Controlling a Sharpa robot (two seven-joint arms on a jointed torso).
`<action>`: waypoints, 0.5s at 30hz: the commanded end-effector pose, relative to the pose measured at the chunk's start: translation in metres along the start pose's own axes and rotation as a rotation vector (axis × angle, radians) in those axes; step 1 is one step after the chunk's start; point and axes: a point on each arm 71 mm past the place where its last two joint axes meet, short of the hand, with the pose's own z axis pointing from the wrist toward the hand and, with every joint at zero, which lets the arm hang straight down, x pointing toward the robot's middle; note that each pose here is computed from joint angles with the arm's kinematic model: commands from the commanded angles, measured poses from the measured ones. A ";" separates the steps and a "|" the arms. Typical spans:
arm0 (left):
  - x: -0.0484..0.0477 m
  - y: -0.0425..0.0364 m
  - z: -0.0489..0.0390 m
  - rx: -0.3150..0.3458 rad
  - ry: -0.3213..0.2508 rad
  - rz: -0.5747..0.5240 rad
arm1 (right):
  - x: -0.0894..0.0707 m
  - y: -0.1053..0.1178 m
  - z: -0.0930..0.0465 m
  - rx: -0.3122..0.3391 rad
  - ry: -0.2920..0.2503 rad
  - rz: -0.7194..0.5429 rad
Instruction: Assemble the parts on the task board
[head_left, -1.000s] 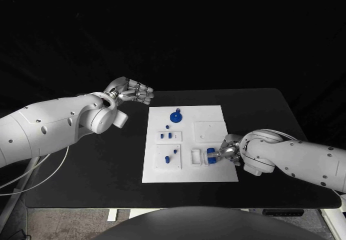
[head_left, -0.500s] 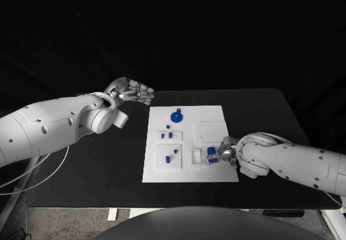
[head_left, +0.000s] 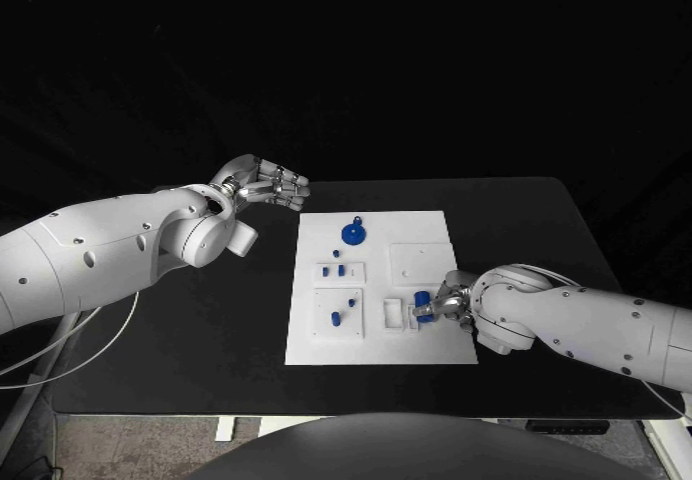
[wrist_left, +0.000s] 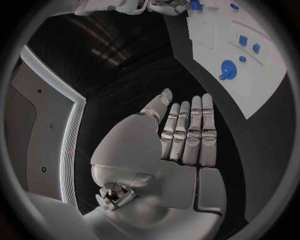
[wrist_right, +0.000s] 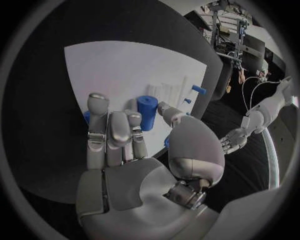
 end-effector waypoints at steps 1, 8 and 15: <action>0.0024 -0.0011 0.0002 0.002 0.019 -0.010 | 0.001 0.001 0.000 0.001 -0.014 0.001; 0.0030 -0.0012 0.0004 0.001 0.021 -0.011 | 0.003 0.003 -0.002 -0.006 0.005 0.032; 0.0030 -0.0013 0.0005 0.001 0.021 -0.011 | 0.004 0.004 -0.005 -0.016 0.002 0.068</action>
